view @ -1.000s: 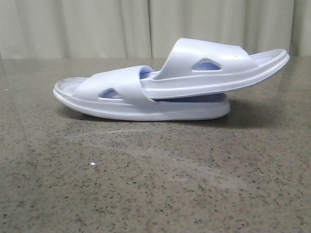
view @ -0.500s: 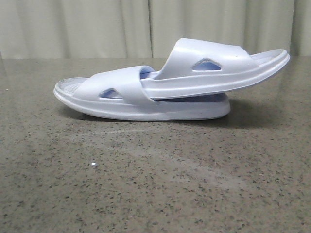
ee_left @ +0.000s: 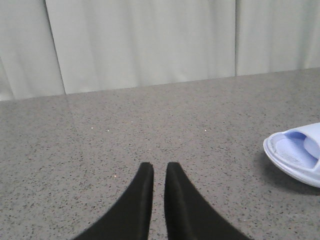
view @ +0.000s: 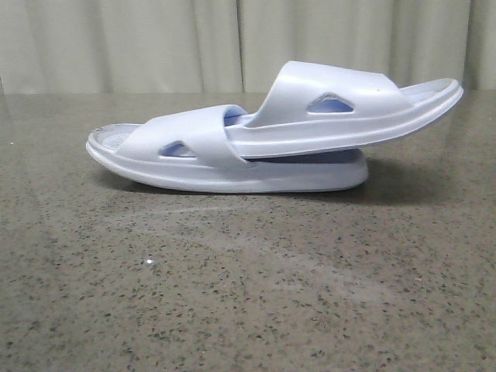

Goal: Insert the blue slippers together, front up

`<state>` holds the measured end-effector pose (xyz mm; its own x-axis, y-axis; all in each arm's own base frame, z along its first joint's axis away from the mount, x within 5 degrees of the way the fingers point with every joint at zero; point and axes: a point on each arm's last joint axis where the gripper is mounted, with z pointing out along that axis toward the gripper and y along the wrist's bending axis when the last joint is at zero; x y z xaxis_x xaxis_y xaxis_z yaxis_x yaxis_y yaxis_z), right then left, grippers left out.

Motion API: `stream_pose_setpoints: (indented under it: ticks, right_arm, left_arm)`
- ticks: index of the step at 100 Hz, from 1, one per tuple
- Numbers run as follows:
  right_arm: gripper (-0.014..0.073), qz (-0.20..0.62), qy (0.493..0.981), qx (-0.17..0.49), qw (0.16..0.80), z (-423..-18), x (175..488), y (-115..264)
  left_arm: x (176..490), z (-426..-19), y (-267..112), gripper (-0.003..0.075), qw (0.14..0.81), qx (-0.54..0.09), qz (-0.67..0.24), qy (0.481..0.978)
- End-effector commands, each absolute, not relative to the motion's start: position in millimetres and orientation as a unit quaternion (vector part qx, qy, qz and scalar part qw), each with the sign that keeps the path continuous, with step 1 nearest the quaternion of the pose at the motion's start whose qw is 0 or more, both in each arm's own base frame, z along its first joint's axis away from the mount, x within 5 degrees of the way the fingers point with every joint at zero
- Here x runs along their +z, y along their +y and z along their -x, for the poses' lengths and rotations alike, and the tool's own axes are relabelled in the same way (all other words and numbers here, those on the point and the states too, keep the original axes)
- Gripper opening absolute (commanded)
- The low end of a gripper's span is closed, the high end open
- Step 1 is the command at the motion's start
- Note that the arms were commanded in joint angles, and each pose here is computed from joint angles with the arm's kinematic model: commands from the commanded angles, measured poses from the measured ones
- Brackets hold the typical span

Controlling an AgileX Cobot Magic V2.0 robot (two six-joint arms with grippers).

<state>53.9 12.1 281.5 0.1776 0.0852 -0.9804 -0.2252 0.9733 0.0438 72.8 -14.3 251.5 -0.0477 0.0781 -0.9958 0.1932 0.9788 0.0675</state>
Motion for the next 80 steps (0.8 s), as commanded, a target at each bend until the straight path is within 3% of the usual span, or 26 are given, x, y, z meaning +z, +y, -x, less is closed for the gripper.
stream_pose_setpoints:
  ticks: [1,36,80]
  right_arm:
    - [-0.0107,0.055,0.624,0.092,0.774,-53.0,290.5,10.6]
    - [-0.0107,0.054,0.624,0.091,0.774,-53.0,290.5,10.5]
    - [-0.0107,0.054,0.624,0.091,0.774,-53.0,290.5,10.5]
  left_arm:
    - [257.0,-68.1,-12.6,0.0016,0.736,-0.044,-0.083,0.670]
    - [216.1,-59.9,-6.6,0.0016,0.735,-0.015,-0.061,0.675]
    - [212.1,-56.5,-4.0,0.0016,0.742,0.005,-0.052,0.669]
